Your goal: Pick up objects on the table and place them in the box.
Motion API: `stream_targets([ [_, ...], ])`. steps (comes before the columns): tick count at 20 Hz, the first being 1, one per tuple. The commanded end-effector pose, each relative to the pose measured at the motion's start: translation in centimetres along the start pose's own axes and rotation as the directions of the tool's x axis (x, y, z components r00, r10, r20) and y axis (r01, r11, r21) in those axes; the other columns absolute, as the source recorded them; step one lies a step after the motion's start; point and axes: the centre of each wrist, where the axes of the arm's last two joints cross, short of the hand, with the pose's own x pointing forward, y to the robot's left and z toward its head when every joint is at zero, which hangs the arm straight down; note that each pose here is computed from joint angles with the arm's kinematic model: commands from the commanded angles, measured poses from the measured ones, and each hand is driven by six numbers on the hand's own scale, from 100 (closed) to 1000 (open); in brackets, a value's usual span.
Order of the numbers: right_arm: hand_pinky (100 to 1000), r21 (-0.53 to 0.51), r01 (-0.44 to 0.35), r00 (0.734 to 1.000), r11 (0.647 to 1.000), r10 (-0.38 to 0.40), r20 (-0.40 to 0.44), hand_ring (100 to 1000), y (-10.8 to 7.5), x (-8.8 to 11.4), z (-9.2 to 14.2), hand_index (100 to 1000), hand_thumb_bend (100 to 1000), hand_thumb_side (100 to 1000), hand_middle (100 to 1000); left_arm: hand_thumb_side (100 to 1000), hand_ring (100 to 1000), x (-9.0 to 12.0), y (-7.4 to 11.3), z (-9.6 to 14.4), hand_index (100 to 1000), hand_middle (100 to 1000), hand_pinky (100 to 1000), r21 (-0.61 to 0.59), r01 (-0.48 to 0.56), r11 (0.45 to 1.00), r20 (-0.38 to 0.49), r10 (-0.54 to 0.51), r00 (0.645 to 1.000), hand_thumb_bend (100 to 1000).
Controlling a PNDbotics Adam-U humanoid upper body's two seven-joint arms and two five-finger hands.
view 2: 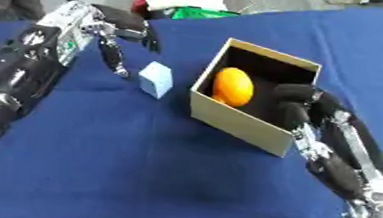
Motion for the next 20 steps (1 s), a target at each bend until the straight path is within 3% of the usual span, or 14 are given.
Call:
stream_targets([
  [1, 798, -0.002, -0.022, 1.000, 1.000, 0.022, 0.023, 885, -0.5, 0.6, -0.3, 810, 100, 726, 740, 100, 744, -0.3, 1.1, 0.3, 828, 691, 797, 0.043, -0.005, 0.999, 0.003, 0.005, 1.000, 499],
  [11, 798, -0.003, -0.021, 0.999, 1.000, 0.021, 0.025, 885, -0.5, 0.6, -0.4, 810, 100, 728, 740, 100, 722, 0.8, 0.7, -1.0, 809, 651, 786, 0.054, -0.042, 0.998, 0.042, 0.040, 0.998, 457],
  [15, 798, -0.004, -0.021, 0.999, 1.000, 0.021, 0.024, 885, -0.5, 0.5, -0.4, 810, 100, 728, 740, 100, 658, 0.9, 0.4, -1.1, 735, 541, 759, 0.054, -0.068, 0.996, 0.062, 0.064, 0.996, 376],
  [20, 798, -0.004, -0.020, 1.000, 1.000, 0.020, 0.021, 885, -0.5, 0.5, -0.4, 810, 100, 730, 740, 100, 641, 1.1, 2.0, -0.5, 693, 497, 753, 0.136, -0.075, 0.988, 0.084, 0.064, 0.994, 325],
])
